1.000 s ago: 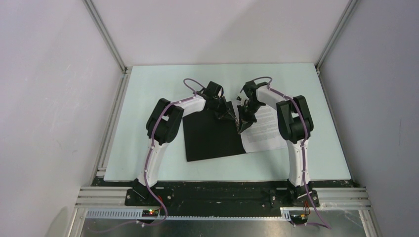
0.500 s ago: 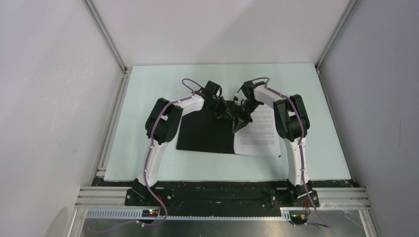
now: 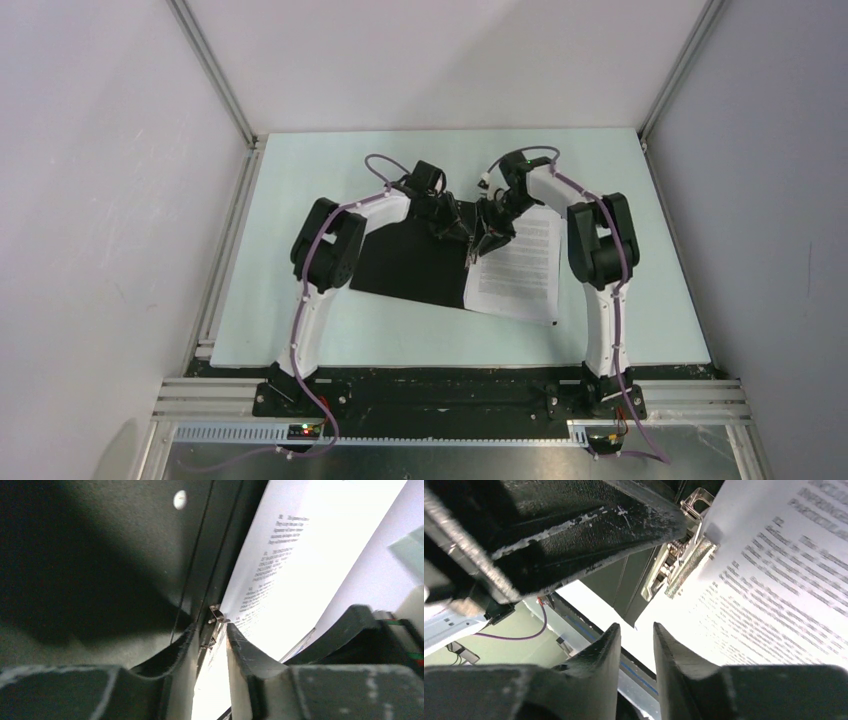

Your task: Put the files into the folder

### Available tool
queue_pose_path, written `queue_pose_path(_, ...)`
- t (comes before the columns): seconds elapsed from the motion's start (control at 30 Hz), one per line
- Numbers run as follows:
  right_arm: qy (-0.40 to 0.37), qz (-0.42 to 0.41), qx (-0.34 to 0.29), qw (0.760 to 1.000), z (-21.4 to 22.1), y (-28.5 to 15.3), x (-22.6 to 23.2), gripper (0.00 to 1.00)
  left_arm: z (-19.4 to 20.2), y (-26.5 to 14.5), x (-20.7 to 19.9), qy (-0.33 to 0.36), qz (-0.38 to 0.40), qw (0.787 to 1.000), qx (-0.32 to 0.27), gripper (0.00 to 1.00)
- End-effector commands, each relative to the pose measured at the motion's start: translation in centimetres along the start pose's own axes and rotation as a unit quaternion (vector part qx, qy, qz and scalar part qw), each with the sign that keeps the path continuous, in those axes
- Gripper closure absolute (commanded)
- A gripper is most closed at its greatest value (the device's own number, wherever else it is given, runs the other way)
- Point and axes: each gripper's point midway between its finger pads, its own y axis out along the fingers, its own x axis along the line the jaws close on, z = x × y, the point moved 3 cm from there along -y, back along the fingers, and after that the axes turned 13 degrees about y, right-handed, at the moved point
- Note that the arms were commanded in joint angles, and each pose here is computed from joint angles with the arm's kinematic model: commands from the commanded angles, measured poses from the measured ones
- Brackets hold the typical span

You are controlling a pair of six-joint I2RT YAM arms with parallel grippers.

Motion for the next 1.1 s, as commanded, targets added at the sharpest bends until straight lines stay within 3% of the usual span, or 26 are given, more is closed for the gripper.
queue_pose_path(0.0, -0.037, -0.029, -0.047, 0.998, -0.4, -4.7, 1.6, 0.63, -3.2, -4.9, -3.8, 0.108, 0.017, 0.992, -0.066, 0.64)
queue_pose_path(0.13, -0.052, -0.043, -0.078, 0.995, -0.9, -7.2, 1.4, 0.57, -5.6, -10.8, -6.5, 0.212, 0.036, 0.968, -0.128, 0.5)
queue_pose_path(0.3, -0.073, -0.029, -0.104, 0.991, 0.3, -9.2, 0.7, 0.51, -6.6, -18.8, -2.0, 0.294, -0.098, 0.937, -0.161, 0.4)
queue_pose_path(0.4, -0.086, -0.004, -0.119, 0.989, 0.6, -9.4, 0.0, 0.51, -4.7, -21.1, 4.1, 0.254, -0.187, 0.939, -0.136, 0.32)
queue_pose_path(0.53, -0.099, 0.009, -0.134, 0.986, 0.1, -9.4, 0.3, 0.5, -1.1, -24.5, 12.0, 0.157, -0.241, 0.951, -0.117, 0.18)
queue_pose_path(0.67, -0.125, 0.007, -0.113, 0.986, 0.2, -7.6, 1.1, 0.47, 2.3, -25.3, 16.9, 0.054, -0.207, 0.972, -0.092, 0.14)
queue_pose_path(0.87, -0.115, -0.012, -0.063, 0.991, -0.3, -4.1, 0.0, 0.4, 4.8, -24.4, 20.5, -0.018, -0.149, 0.987, -0.064, 0.15)
queue_pose_path(1.07, -0.071, -0.016, -0.045, 0.996, -2.0, -2.1, -2.1, 0.38, 7.5, -21.5, 20.9, -0.034, -0.069, 0.997, -0.024, 0.21)
